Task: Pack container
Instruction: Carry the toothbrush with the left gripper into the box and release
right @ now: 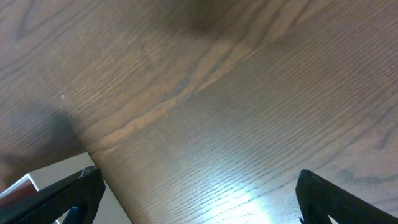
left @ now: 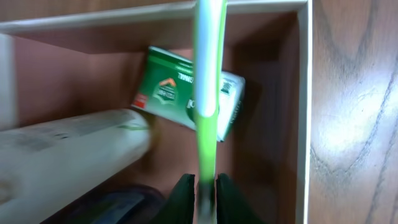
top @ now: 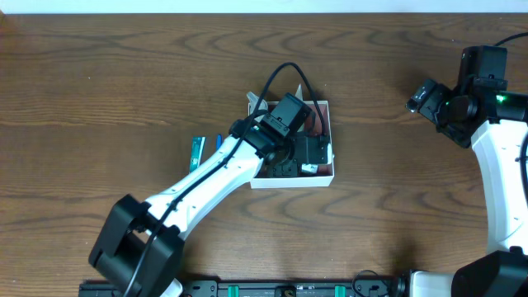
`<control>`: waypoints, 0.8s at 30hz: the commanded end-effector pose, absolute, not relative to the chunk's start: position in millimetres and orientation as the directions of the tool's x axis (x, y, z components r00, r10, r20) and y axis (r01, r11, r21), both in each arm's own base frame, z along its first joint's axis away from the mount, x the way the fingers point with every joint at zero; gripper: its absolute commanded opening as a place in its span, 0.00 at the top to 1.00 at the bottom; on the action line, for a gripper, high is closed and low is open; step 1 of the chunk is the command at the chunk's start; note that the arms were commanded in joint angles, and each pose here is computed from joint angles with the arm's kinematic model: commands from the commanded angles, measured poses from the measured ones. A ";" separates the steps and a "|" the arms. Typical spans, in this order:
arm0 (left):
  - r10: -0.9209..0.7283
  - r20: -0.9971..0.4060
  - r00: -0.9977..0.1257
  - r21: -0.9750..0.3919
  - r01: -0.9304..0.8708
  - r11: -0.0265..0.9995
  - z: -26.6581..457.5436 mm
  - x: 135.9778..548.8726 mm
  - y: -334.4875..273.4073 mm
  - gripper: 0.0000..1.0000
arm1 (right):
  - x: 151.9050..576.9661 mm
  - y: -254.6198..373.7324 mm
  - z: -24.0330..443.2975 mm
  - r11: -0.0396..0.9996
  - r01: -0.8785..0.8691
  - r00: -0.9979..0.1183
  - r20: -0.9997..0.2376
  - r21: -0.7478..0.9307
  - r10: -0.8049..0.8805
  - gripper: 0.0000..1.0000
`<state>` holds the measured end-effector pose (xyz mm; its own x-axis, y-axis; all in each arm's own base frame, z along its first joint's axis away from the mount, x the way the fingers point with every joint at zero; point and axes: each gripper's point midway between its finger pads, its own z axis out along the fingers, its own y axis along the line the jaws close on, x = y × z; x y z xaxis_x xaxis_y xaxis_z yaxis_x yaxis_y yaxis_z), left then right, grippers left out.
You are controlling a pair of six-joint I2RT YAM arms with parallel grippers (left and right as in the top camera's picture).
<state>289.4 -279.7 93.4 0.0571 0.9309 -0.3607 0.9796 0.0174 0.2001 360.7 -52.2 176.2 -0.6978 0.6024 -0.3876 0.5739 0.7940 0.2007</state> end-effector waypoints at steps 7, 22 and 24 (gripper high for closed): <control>0.877 -0.448 -0.174 0.229 0.926 0.301 149.8 293.7 -262.5 0.31 | 360.8 -54.2 180.0 0.796 0.571 -0.695 -0.399 0.200 0.599 0.01; 0.217 -0.286 -0.933 0.083 0.202 0.976 138.9 291.4 -61.7 0.30 | 360.9 -54.2 180.1 0.796 0.571 -0.695 -0.399 0.200 0.599 0.01; 0.073 -0.254 -0.965 0.057 0.061 0.997 119.3 294.1 -43.2 0.31 | 360.8 -54.2 180.0 0.796 0.571 -0.695 -0.399 0.200 0.599 0.01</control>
